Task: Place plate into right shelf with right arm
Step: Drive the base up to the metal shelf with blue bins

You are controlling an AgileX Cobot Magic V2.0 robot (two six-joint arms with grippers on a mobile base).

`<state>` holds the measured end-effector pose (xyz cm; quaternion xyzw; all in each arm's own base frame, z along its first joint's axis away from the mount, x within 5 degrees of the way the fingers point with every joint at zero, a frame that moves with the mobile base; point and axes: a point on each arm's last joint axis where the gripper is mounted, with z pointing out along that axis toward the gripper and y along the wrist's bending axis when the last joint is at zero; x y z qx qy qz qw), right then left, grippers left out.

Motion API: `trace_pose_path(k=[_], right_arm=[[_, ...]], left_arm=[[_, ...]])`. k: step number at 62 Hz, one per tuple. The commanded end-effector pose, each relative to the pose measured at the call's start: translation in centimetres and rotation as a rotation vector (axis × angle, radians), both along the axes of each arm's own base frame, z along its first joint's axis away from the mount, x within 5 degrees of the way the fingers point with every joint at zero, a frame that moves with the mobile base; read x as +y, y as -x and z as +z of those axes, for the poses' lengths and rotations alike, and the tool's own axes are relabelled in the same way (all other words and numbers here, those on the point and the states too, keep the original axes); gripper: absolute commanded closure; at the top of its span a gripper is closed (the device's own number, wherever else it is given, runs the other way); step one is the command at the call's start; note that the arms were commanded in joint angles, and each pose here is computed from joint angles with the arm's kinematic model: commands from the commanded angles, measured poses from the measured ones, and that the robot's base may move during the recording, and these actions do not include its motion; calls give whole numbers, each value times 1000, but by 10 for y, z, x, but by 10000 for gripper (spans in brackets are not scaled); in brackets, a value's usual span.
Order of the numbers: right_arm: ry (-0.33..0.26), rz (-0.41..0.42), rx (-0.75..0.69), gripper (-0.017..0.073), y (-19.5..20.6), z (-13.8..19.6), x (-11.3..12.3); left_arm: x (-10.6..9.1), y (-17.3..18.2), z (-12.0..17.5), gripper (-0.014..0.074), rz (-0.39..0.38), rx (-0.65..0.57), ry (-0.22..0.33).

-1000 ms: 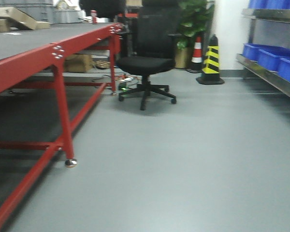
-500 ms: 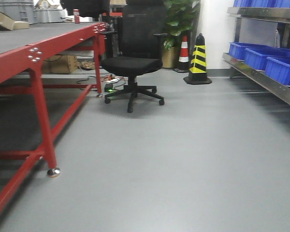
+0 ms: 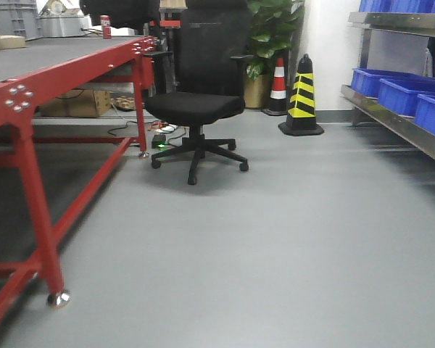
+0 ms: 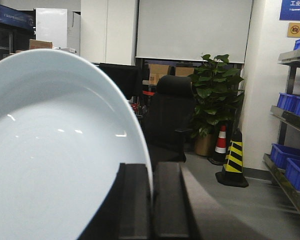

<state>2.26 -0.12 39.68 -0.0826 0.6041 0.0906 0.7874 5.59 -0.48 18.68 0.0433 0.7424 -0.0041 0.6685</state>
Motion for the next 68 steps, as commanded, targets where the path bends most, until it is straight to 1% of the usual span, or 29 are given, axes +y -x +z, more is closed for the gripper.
trace_pose_path(k=[1, 68], right_arm=[[1, 8, -101, 530, 3, 15, 1], [1, 7, -100, 530, 3, 15, 1]], left_arm=[[1, 0, 5, 641, 11, -81, 14], [1, 0, 6, 641, 10, -86, 15]])
